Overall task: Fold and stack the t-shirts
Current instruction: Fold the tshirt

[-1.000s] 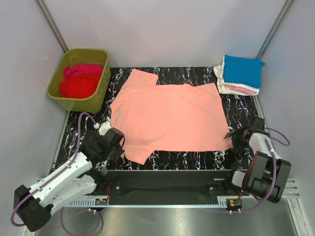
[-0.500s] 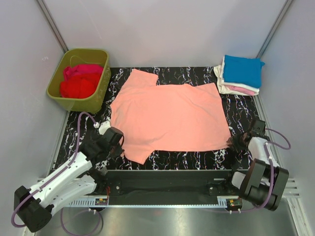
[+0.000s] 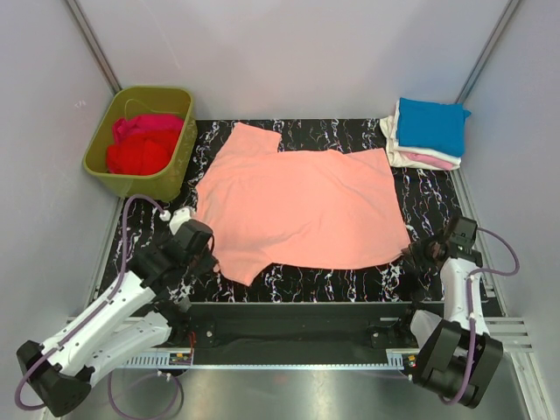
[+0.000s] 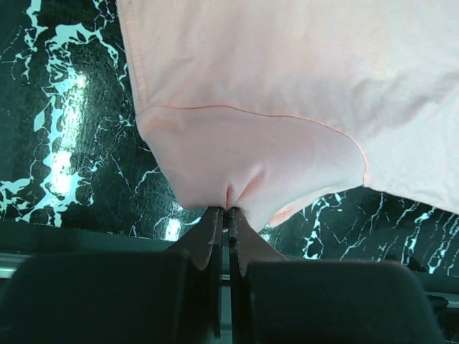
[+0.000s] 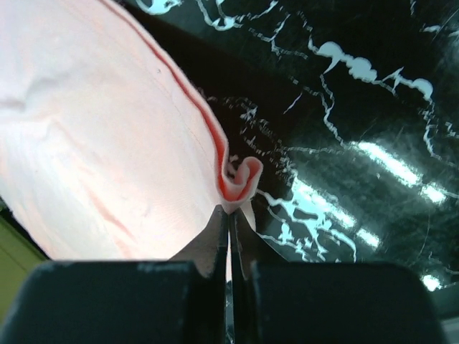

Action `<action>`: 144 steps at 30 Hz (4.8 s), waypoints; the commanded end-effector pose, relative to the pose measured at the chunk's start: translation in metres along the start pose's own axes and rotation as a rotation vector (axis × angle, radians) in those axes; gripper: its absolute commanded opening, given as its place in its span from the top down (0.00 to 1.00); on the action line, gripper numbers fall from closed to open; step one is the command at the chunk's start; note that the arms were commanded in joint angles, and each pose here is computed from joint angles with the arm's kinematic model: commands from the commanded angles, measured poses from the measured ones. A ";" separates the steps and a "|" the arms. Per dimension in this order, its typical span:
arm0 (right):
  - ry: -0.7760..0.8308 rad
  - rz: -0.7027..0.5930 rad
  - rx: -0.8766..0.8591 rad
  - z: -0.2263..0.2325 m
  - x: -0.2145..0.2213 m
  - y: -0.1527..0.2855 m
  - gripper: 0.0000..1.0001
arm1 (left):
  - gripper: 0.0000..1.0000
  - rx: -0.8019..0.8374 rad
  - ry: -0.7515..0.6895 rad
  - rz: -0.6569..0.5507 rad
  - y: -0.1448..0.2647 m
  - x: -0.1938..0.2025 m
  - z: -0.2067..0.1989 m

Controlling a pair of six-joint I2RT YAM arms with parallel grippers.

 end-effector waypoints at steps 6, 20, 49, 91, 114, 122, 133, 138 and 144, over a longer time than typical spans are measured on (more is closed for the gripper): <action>0.031 0.043 -0.103 0.024 0.000 0.041 1.00 | 1.00 0.030 -0.022 -0.029 0.040 -0.019 -0.002; 0.092 0.107 -0.203 0.084 -0.042 0.033 1.00 | 0.97 -0.030 -0.249 -0.037 0.046 -0.087 -0.056; 0.055 0.300 -0.130 0.160 -0.096 -0.115 0.85 | 0.70 -0.209 -0.319 0.242 -0.150 -0.229 -0.099; 0.131 0.263 0.036 0.072 -0.063 -0.115 0.72 | 0.12 -0.243 0.121 0.096 -0.147 -0.114 0.013; 0.068 0.153 0.070 0.049 -0.073 -0.068 1.00 | 1.00 -0.297 0.132 0.077 -0.151 -0.100 0.023; 0.030 0.117 0.126 0.029 -0.059 -0.044 1.00 | 1.00 -0.199 0.177 0.124 -0.108 -0.058 0.024; 0.039 0.049 0.162 0.011 -0.055 -0.018 0.15 | 0.47 -0.124 0.195 0.110 -0.065 -0.035 0.028; 0.066 0.036 0.042 0.021 -0.053 -0.013 0.14 | 0.41 -0.066 0.141 0.021 -0.044 -0.057 0.013; 0.108 0.081 -0.054 0.037 -0.041 -0.019 0.27 | 0.41 -0.042 0.083 -0.028 -0.043 -0.068 -0.005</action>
Point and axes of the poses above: each gripper's point midway between its finger pads, its own y axis back along the fingers, its own z axis along the line the jaws close on, x = y × z, the point moved 9 cm from there along y, back along the fingers, and after that the axes turned 2 degrees about y, right-handed, at the moved point
